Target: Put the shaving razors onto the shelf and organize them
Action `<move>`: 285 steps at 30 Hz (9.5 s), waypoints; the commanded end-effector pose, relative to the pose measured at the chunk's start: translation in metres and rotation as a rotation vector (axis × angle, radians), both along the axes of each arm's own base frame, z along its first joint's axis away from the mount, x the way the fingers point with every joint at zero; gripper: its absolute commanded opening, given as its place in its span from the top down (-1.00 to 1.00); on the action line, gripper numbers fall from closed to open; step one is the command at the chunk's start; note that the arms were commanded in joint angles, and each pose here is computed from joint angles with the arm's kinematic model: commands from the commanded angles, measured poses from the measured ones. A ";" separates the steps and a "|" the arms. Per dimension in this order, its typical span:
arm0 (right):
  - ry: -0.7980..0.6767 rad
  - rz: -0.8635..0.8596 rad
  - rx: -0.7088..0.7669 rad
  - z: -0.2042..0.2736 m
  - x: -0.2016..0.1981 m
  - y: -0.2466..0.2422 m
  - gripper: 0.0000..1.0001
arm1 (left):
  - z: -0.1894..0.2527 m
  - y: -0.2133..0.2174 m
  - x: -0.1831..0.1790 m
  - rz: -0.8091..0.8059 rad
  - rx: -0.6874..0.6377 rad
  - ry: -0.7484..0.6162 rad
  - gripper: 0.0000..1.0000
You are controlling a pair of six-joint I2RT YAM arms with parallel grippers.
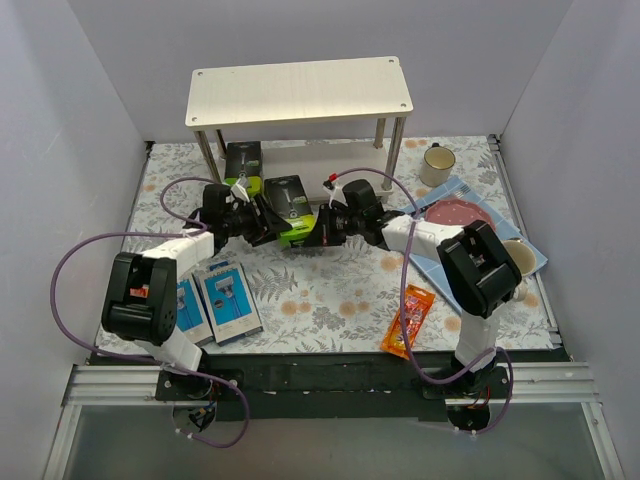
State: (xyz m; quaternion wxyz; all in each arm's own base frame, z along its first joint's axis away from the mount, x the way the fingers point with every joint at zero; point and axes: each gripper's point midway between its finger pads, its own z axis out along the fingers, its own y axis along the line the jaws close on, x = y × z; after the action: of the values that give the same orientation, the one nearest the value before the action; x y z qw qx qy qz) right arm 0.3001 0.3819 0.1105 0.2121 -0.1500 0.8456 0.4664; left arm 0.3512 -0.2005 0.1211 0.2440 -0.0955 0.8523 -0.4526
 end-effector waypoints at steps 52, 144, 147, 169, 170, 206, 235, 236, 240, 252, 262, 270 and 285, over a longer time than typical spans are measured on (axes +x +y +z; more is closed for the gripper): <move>-0.207 -0.056 0.193 0.018 0.158 0.084 0.97 | -0.002 0.121 -0.056 0.006 0.255 -0.076 -0.22; -0.650 0.198 -0.395 0.053 0.119 -0.043 0.22 | 0.030 0.086 -0.070 -0.039 0.000 -0.169 -0.70; -0.579 0.066 -0.389 0.048 0.141 -0.039 0.29 | 0.032 0.089 -0.068 -0.036 0.019 -0.178 -0.69; -0.526 -0.380 -0.426 0.035 0.231 -0.007 -0.21 | 0.026 0.094 -0.065 -0.038 0.030 -0.152 -0.69; -0.527 -0.380 -0.420 0.037 0.231 -0.007 -0.25 | 0.026 0.093 -0.065 -0.040 0.030 -0.153 -0.69; -0.575 -0.312 -0.447 0.052 0.215 -0.048 0.38 | 0.029 0.089 -0.071 -0.017 -0.018 -0.148 -0.68; -0.518 -0.204 -0.337 0.027 0.218 -0.008 0.37 | 0.038 0.158 -0.032 0.161 0.352 -0.190 -0.65; -0.528 -0.226 -0.354 0.031 0.221 -0.014 0.37 | 0.032 0.179 -0.030 0.221 0.467 -0.161 -0.66; -0.578 -0.276 -0.391 0.066 0.219 -0.040 -0.10 | 0.042 0.245 -0.026 0.282 0.855 -0.135 -0.78; -0.532 -0.100 -0.461 0.077 0.112 -0.096 -0.43 | -0.017 0.350 -0.100 0.259 1.167 0.352 -0.78; -0.538 -0.029 -0.476 0.073 0.077 -0.113 -0.44 | -0.076 0.397 -0.112 0.296 1.170 0.546 -0.65; -0.536 -0.033 -0.496 0.062 0.067 -0.123 -0.46 | -0.103 0.409 -0.124 0.243 1.155 0.617 -0.47; -0.559 -0.057 -0.514 0.057 0.072 -0.126 -0.45 | -0.009 0.378 -0.057 0.260 1.083 0.341 0.27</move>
State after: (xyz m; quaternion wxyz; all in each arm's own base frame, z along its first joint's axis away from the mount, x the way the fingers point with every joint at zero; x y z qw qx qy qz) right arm 0.3675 0.2556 0.1495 0.3684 -0.2949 0.8641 0.1751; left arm 0.2817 0.1991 0.0840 0.1460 -0.1536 0.9686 0.1300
